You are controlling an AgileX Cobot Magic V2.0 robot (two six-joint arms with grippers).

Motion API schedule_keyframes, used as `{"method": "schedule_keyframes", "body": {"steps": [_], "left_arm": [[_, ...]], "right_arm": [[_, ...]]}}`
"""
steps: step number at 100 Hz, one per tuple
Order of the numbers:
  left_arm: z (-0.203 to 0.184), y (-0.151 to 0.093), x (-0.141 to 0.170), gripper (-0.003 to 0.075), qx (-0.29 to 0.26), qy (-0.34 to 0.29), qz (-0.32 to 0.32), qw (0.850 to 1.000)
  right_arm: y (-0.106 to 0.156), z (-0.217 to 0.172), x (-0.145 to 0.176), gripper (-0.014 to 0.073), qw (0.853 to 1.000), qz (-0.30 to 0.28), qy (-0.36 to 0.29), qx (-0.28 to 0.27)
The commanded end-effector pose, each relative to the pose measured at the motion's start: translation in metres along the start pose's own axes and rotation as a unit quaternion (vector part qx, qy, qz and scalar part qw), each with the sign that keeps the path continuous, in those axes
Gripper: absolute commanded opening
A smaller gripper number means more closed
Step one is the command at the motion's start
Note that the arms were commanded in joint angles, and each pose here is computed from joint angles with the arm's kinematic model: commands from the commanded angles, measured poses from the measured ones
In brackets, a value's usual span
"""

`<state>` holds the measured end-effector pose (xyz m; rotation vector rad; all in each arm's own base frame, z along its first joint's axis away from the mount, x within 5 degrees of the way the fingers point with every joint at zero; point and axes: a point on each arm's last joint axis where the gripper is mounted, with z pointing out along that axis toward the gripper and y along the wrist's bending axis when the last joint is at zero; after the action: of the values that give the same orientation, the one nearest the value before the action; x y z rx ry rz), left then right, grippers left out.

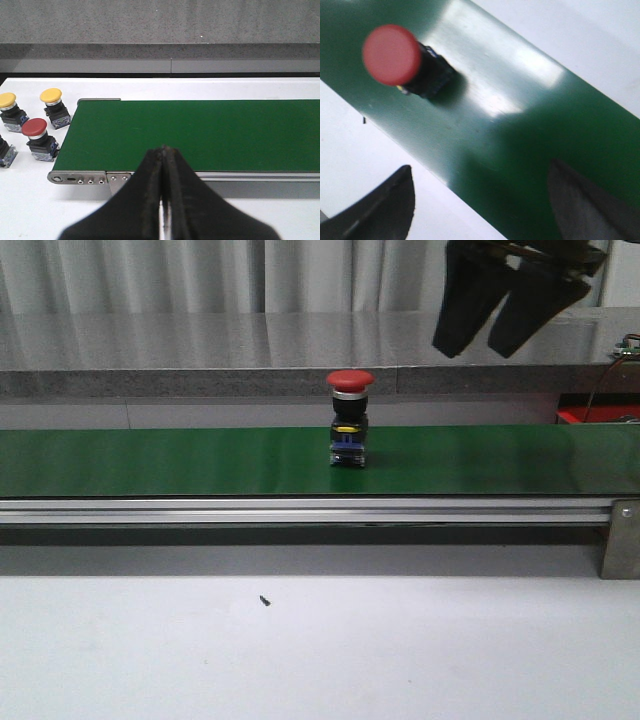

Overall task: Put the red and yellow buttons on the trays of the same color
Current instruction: 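Grasp the second red button on the belt with the right gripper and lift, then lower the held red button into the red tray and open the right gripper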

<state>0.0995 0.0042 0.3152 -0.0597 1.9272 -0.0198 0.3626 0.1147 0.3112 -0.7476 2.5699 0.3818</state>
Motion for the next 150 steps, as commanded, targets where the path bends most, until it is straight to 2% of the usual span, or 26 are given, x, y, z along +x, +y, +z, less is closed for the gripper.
{"method": "schedule_keyframes", "body": {"steps": [1, 21, 45, 54, 66, 94, 102, 123, 137, 150], "left_arm": [[-0.004, 0.0, -0.015, -0.002, -0.004, -0.05, -0.008, 0.999], [-0.004, 0.0, -0.015, -0.002, -0.004, -0.05, -0.008, 0.999], [-0.004, 0.0, -0.015, -0.002, -0.004, -0.05, -0.008, 0.999], [-0.004, 0.0, -0.015, -0.002, -0.004, -0.05, -0.008, 0.999], [-0.004, 0.0, -0.015, -0.002, -0.004, -0.05, -0.008, 0.999], [-0.004, 0.0, -0.015, -0.002, -0.004, -0.05, -0.008, 0.999], [-0.004, 0.0, -0.015, -0.002, -0.004, -0.05, -0.008, 0.999], [-0.004, 0.0, -0.015, -0.002, -0.004, -0.05, -0.008, 0.999], [-0.004, 0.0, -0.015, -0.002, -0.004, -0.05, -0.008, 0.999], [-0.004, 0.0, -0.015, -0.002, -0.004, -0.05, -0.008, 0.999]], "right_arm": [[0.018, -0.022, -0.012, 0.0552, 0.998, -0.023, -0.058, 0.001], [0.032, -0.001, -0.02, 0.0552, 0.997, -0.04, -0.064, -0.006], [0.027, 0.021, -0.027, 0.0549, 0.996, -0.036, -0.076, 0.002], [0.024, 0.03, -0.027, 0.0523, 0.997, -0.033, -0.073, 0.003], [0.022, 0.037, -0.028, 0.0452, 0.997, -0.031, -0.072, 0.005], [0.019, 0.032, -0.026, 0.0139, 0.999, -0.017, -0.046, -0.004], [0.015, 0.024, -0.027, 0.0105, 0.999, -0.013, -0.043, -0.004], [-0.02, -0.019, -0.039, 0.0105, 0.996, 0.012, -0.083, 0.025], [-0.067, -0.051, -0.038, 0.0105, 0.988, 0.053, -0.124, 0.071], [-0.12, -0.074, -0.025, 0.0105, 0.974, 0.108, -0.159, 0.116]]}}
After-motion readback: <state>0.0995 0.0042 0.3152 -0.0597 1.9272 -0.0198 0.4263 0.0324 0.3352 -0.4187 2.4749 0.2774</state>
